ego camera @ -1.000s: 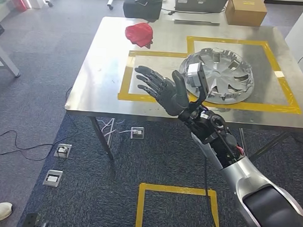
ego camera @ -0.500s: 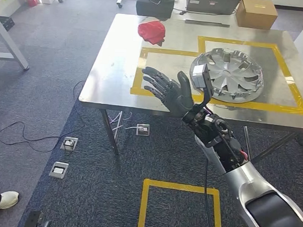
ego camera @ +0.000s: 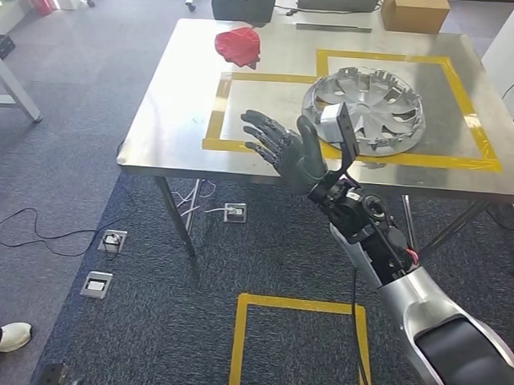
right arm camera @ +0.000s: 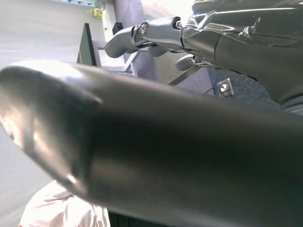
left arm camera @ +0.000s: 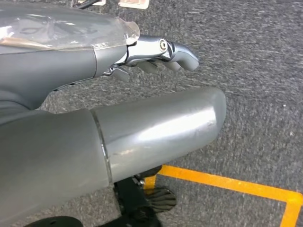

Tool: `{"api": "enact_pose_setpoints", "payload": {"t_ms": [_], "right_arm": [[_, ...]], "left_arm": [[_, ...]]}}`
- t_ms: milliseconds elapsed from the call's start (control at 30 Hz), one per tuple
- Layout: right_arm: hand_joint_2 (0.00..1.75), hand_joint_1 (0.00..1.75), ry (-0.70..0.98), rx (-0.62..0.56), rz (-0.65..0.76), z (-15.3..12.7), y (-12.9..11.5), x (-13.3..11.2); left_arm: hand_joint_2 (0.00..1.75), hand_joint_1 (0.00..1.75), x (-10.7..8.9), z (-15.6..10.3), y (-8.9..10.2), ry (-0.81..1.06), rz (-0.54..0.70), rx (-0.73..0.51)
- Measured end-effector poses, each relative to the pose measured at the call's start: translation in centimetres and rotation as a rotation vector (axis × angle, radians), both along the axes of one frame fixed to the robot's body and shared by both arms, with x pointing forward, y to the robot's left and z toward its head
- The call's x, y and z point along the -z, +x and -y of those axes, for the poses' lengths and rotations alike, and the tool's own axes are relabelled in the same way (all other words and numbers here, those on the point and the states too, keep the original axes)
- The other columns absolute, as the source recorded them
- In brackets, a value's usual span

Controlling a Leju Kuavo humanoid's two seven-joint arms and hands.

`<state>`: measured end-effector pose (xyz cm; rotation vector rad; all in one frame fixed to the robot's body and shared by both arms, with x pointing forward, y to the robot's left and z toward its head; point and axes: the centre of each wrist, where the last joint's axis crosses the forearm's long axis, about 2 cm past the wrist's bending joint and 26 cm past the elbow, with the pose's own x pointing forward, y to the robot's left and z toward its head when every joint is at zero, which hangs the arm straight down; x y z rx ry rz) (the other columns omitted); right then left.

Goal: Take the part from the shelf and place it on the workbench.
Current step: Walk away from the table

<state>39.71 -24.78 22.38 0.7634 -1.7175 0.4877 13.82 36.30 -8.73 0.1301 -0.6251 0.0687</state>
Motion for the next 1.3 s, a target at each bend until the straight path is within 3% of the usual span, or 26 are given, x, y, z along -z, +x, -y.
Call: {"api": "enact_pose_setpoints", "payload": {"t_ms": [1300], "right_arm": [[0.00,0.00,-0.073,0.030,0.043,0.62,0.72,0.24]], "left_arm": [[0.00,0.00,0.06,-0.58,-0.47,0.004,-0.012,-0.039]]}}
